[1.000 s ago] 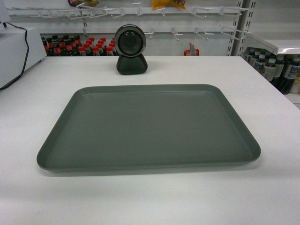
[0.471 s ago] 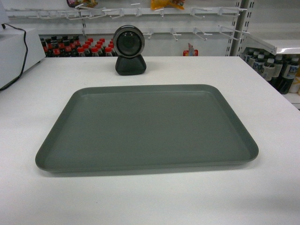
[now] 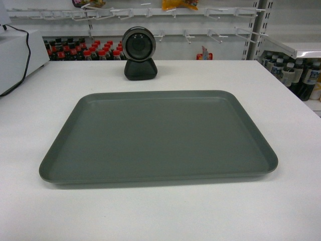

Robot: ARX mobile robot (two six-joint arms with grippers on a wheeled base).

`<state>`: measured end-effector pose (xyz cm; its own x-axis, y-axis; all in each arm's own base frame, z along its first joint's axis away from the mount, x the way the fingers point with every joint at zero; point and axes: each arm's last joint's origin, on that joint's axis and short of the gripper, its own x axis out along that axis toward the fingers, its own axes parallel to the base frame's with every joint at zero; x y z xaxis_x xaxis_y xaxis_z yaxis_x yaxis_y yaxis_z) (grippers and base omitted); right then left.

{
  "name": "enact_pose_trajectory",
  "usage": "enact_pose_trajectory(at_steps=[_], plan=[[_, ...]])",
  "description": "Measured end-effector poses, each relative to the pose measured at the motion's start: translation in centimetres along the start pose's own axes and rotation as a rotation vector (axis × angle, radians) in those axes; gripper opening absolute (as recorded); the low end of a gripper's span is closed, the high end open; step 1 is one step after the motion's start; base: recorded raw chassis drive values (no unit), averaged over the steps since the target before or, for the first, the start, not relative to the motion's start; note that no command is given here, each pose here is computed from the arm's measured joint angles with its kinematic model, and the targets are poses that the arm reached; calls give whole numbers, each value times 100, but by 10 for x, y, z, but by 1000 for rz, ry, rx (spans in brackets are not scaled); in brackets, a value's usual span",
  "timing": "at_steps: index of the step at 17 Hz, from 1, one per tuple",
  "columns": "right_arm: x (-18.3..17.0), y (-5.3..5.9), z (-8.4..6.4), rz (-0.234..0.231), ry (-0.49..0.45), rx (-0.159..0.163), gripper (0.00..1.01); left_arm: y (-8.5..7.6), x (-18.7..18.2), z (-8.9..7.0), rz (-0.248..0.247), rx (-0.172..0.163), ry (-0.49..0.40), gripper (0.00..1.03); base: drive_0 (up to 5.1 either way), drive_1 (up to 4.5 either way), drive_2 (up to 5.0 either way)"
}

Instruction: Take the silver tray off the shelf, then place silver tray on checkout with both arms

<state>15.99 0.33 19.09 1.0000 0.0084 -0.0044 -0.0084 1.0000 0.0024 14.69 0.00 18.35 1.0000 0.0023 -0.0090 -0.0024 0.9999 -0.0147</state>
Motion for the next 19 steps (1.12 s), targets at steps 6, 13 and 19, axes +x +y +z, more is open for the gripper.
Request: enact_pose_trajectory(at_steps=[6, 13, 19], plan=[[-22, -3, -13, -8, 3, 0, 2, 0, -17, -10, -2, 0, -23, 2, 0, 0, 0], [-37, -3, -20, -8, -24, 0, 2, 0, -30, -15, -2, 0, -11, 2, 0, 0, 0], [-47, -3, -20, -8, -18, 0, 2, 0, -37, -15, -2, 0, -19, 2, 0, 0, 0]])
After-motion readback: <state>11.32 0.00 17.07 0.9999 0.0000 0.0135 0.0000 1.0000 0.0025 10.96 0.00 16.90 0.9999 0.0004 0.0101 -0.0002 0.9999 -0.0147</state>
